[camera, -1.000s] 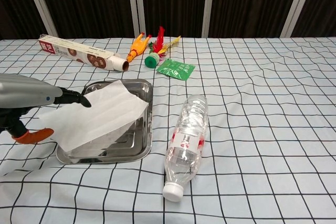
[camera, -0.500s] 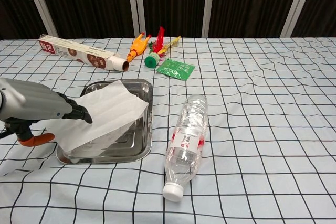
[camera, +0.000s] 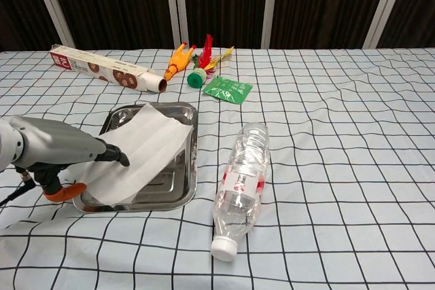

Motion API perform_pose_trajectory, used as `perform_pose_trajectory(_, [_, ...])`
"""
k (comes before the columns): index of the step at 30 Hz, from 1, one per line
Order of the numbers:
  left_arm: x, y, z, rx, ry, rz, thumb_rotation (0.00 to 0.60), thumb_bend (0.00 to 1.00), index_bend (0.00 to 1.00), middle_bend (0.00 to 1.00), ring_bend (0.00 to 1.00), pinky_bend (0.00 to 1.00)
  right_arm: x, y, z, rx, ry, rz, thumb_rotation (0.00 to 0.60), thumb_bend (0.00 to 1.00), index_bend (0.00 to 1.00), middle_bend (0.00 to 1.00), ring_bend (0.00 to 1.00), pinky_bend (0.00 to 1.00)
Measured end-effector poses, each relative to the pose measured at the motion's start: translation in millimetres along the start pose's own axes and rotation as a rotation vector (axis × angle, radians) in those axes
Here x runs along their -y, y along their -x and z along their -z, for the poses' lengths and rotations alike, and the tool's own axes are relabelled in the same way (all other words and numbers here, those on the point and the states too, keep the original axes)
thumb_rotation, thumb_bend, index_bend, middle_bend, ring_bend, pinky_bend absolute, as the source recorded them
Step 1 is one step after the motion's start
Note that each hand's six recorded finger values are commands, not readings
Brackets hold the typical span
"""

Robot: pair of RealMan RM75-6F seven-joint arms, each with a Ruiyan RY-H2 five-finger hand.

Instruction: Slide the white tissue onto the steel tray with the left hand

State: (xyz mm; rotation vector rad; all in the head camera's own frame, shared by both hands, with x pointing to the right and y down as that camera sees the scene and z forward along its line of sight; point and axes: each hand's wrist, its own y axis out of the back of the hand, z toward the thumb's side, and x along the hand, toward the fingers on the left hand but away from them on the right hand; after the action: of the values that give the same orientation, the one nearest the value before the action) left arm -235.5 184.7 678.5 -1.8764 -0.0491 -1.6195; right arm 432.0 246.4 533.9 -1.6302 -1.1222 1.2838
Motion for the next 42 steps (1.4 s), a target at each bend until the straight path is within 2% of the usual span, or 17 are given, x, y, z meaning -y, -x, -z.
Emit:
perform_pose_trajectory(8, [-4,2,-23,-0.039,0.194,0.018,0.6,0.63,0.0,0.0,0.0,0.0,0,0,-1,-0.005,0.002,0.003,0.6,0.29,0.0,0.0,0.0,0.0])
perform_pose_trajectory(14, [-6,5,-38,-0.078,0.305,0.039,0.6,0.62,0.0,0.0,0.0,0.0,-1,-1,-1,-0.008,0.004,0.005,0.6,0.29,0.0,0.0,0.0,0.0])
perform_pose_trajectory(20, [-11,5,-40,-0.121,0.344,0.023,0.6,0.62,0.0,0.0,0.0,0.01,-1,-1,-1,-0.009,0.006,0.006,0.6,0.29,0.0,0.0,0.0,0.0])
perform_pose_trajectory(28, [-7,1,-33,-0.185,0.371,0.042,0.6,0.62,0.0,0.0,0.0,0.02,-2,-1,-3,-0.024,0.007,0.011,0.6,0.29,0.0,0.0,0.0,0.0])
perform_pose_trajectory(34, [-8,-2,-33,-0.195,0.386,0.043,0.6,0.62,0.0,0.0,0.0,0.02,-1,-1,-3,-0.025,0.007,0.01,0.6,0.29,0.0,0.0,0.0,0.0])
perform_pose_trajectory(42, [-15,-5,-36,-0.209,0.471,0.026,0.6,0.62,0.0,0.0,0.0,0.04,-2,-1,-4,-0.027,0.008,0.011,0.6,0.29,0.0,0.0,0.0,0.0])
